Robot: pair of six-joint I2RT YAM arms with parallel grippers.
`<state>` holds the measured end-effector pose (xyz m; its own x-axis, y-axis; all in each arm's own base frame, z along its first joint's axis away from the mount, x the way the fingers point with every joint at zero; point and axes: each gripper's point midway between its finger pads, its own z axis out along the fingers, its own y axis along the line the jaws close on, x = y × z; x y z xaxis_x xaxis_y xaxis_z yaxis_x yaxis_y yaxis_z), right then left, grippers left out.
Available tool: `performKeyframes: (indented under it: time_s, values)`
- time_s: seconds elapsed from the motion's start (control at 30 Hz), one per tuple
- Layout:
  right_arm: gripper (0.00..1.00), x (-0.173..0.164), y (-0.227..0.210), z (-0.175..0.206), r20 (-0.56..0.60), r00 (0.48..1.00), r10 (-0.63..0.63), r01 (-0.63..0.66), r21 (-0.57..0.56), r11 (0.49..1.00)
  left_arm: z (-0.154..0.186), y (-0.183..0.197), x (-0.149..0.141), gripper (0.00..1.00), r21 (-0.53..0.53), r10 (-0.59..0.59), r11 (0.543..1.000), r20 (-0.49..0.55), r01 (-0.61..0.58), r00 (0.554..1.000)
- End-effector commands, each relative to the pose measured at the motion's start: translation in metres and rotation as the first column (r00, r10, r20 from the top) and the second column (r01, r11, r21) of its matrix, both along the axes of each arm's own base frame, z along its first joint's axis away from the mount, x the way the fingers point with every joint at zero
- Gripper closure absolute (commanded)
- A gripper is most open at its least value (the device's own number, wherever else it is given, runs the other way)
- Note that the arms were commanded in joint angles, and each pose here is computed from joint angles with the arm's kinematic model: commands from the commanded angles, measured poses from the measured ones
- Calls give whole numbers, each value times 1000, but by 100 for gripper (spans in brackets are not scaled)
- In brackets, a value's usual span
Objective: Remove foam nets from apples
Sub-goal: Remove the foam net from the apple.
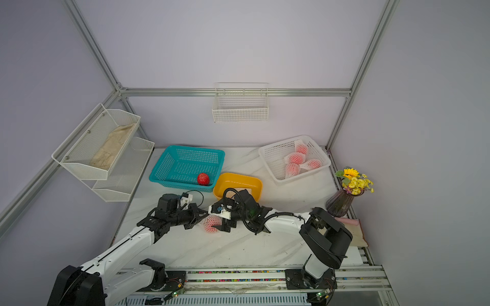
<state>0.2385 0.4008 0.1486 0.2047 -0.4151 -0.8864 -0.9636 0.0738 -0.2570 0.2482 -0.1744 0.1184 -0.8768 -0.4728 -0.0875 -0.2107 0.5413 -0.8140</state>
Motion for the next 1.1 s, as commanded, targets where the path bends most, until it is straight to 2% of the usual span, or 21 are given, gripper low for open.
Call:
performKeyframes:
  time_s: [0.0, 0.23, 0.4, 0.53, 0.97, 1.0, 1.07]
  values:
    - [10, -6, 7, -20, -148, 988, 40, -46, -38, 998, 31, -5, 17, 100, 30, 6, 1000, 96, -9, 995]
    - [13, 6, 0, -23, -288, 957, 45, -46, 4, 999, 52, -13, 19, 100, 92, -55, 995, 190, 38, 980]
    - [16, 10, 1, -23, -299, 952, 62, -59, 17, 998, 56, -27, 21, 100, 122, -124, 987, 211, 100, 970]
    - [36, 10, 8, -21, -326, 940, 99, -91, 39, 995, 57, -39, 21, 100, 155, -178, 977, 220, 146, 959]
    - [76, 9, 5, -26, -330, 937, 113, -102, 51, 994, 50, -37, 22, 100, 306, -252, 935, 209, 182, 945]
    - [78, 10, 5, -27, -334, 936, 112, -101, 50, 994, 50, -35, 22, 96, 318, -253, 931, 210, 178, 945]
    - [82, 10, 5, -30, -340, 933, 114, -104, 47, 993, 54, -29, 23, 75, 355, -252, 921, 223, 162, 942]
